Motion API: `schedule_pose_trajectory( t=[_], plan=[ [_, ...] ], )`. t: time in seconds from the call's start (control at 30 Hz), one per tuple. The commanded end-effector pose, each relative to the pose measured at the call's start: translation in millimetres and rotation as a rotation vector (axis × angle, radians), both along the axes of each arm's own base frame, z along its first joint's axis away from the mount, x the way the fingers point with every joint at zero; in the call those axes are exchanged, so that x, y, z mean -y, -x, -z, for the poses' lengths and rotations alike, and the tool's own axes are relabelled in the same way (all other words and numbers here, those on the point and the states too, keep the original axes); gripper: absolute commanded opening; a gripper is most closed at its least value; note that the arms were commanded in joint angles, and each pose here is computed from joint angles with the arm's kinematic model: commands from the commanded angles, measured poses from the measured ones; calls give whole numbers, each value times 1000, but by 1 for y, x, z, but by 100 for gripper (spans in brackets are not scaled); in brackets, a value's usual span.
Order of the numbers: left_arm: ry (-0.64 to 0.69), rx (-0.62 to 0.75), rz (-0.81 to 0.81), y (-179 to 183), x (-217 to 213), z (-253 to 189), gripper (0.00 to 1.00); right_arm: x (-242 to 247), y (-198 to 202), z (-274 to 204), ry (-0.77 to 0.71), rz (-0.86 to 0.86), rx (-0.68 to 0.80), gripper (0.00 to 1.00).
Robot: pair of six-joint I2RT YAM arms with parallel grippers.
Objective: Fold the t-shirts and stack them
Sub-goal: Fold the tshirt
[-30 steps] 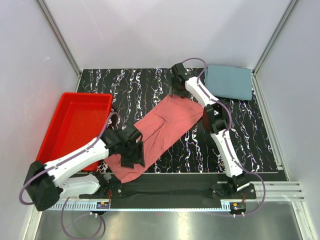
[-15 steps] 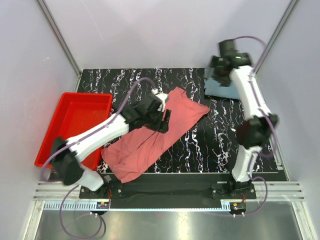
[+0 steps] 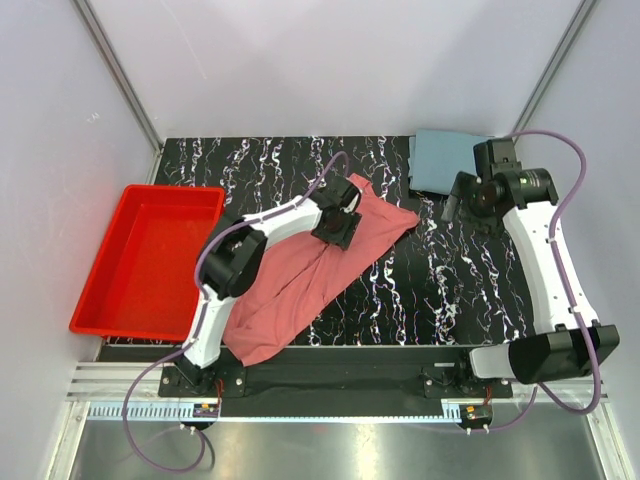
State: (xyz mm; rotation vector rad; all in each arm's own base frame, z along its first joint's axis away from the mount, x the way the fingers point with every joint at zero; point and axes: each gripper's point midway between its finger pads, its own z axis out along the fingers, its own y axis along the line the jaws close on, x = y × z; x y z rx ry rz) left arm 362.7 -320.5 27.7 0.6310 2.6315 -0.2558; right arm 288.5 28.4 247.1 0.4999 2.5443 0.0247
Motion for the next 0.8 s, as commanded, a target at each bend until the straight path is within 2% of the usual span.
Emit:
schedule_pose_trajectory(
  t=[0.0,0.13,0.37,0.4,0.47,0.5,0.63,0.67,0.73,0.77],
  plan=[
    [19,39,-45,-28,14,-4,63,5,21,3,20,-11,-8,79],
    [68,-23,-206,-62,-1,10,62,2,31,16,5,-15,-34,79],
    [453,-60,-381,-152,20,-6,61,-31,35,42,-183,-29,-93,79],
    [549,-15,-422,-178,23,-31,61,-34,36,44,-200,-31,-100,79],
    [647,-17,-442,-197,30,-39,61,-40,39,47,-236,-30,-121,80],
    [742,10,-479,-215,32,-63,61,-42,40,48,-244,-29,-119,81],
    [901,28,-513,-230,40,-107,61,-54,45,59,-315,-48,-146,82],
    [928,56,-490,-226,41,-135,63,-60,45,62,-342,-61,-156,82],
    [902,73,-456,-214,39,-156,64,-82,45,69,-459,-127,-170,81],
    [898,102,-431,-204,35,-183,66,-90,44,73,-497,-140,-179,82]
  ],
)
